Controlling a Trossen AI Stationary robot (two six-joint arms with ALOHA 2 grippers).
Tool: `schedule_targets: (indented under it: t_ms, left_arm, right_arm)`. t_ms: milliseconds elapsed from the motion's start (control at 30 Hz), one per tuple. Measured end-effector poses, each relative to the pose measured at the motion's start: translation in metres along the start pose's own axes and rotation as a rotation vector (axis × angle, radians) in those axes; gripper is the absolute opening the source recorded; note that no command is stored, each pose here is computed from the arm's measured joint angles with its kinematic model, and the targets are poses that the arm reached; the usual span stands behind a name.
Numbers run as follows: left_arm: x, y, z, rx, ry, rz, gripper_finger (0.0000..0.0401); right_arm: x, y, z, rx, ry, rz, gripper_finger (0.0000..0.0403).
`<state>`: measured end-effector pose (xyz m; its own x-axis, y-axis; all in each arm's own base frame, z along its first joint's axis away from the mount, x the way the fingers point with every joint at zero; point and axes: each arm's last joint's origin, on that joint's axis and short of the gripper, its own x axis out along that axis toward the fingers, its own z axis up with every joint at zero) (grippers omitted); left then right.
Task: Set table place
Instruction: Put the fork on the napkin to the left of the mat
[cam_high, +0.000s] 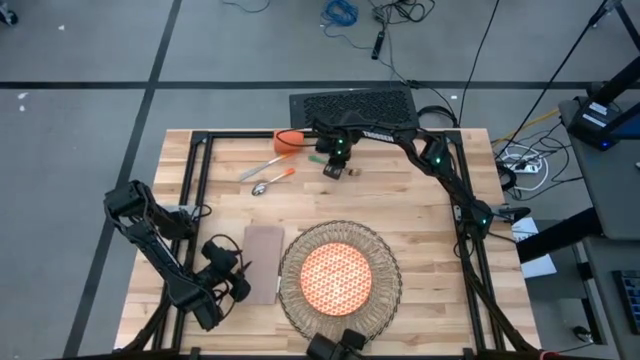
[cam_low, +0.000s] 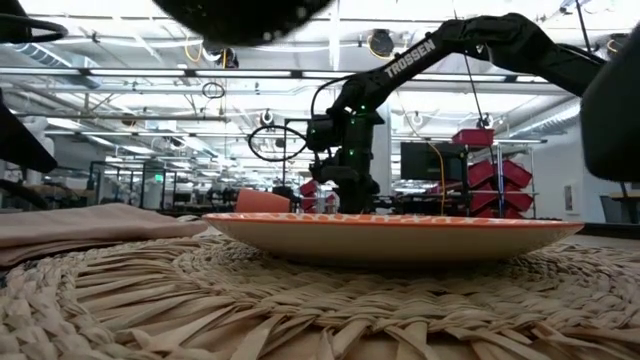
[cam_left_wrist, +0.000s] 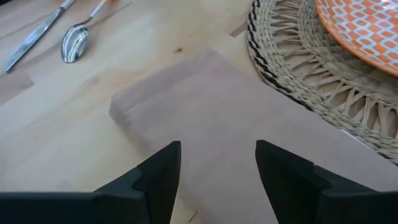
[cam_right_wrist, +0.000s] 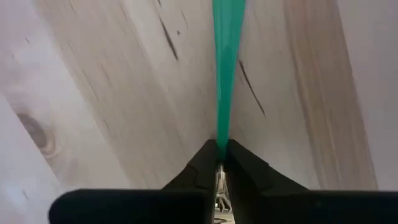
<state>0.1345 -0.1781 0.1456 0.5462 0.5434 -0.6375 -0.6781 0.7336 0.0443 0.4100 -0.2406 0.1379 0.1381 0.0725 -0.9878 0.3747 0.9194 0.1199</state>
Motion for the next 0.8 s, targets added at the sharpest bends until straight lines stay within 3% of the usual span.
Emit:
schedule_targets:
  t_ms: [333,433,567,800]
  left_arm:
    - [0.000,-0.001,-0.001,0.025,0.009,-0.008,0.0194]
    - [-0.001,-0.002,0.000,0.041,0.011,-0.009,0.0194]
    - [-0.004,0.001,0.001,0.055,0.009,-0.009,0.0194]
    - [-0.031,0.020,0.013,0.049,0.012,-0.088,0.0194]
  right_arm:
    - [-0.012,0.022,-0.001,-0.061,0.050,-0.056,0.0002]
    - [-0.034,0.039,0.002,-0.118,-0.032,-0.027,0.0001]
    - [-0.074,0.070,-0.001,-0.238,-0.116,-0.039,0.0001]
    - [-0.100,0.148,-0.017,-0.567,-0.150,-0.008,0.0000]
